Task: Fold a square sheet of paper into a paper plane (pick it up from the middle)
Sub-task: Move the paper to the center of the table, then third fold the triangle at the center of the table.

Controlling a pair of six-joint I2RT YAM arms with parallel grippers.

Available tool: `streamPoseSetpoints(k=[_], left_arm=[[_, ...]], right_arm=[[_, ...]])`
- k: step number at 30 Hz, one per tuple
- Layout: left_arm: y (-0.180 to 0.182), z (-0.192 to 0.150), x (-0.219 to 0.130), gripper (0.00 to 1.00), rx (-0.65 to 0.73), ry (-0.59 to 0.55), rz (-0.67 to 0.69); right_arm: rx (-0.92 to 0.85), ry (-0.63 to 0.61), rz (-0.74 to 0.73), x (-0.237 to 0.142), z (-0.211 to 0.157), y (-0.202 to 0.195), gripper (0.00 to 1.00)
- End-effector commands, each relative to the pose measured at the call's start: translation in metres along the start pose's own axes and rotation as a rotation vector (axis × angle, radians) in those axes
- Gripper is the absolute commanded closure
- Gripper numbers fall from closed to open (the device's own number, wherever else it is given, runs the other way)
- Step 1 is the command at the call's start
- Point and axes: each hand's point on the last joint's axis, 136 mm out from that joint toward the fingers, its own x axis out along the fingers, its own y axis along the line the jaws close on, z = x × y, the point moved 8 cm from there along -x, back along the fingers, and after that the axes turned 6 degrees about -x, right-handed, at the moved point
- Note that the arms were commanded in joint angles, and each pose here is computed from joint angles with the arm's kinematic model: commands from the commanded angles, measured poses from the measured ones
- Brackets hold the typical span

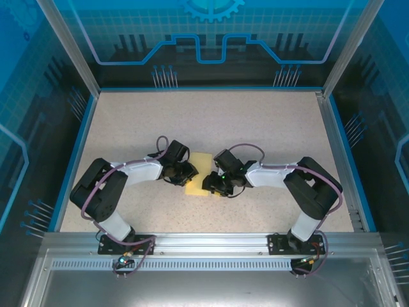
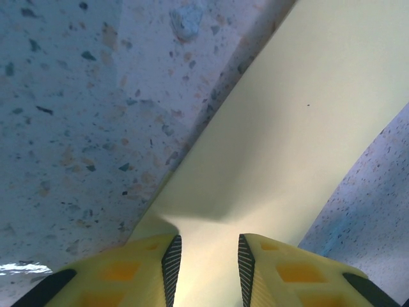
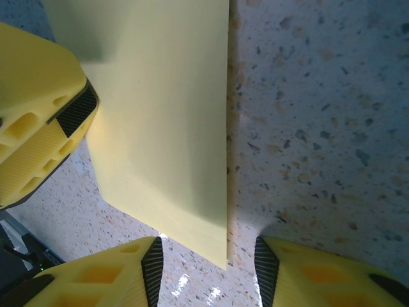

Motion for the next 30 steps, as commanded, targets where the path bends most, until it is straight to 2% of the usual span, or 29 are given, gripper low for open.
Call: streamPoseSetpoints(k=[1,5,13,17,30], left_arm=[[0.024,-0.001,0.004,0.65,-0.041,0.001,0.092],[0.025,-0.001,0.005,0.64,-0.041,0.001,0.094],[0.027,-0.001,0.005,0.64,-0.046,0.001,0.092],[0.027,-0.002,0.005,0.64,-0.045,0.001,0.090],[0.028,-0.002,0.005,0.64,-0.048,0.001,0.092]], right_arm=[[-0.007,0.026,0.017,0.008,-0.002,0.008,0.60],[-0.007,0.028,0.014,0.009,0.000,0.008,0.63],[-0.001,0.055,0.039,0.015,-0.001,0.009,0.64],[-0.013,0.050,0.088,0.014,0.001,0.017,0.66],[-0.008,0.013,0.101,0.007,0.001,0.018,0.68]])
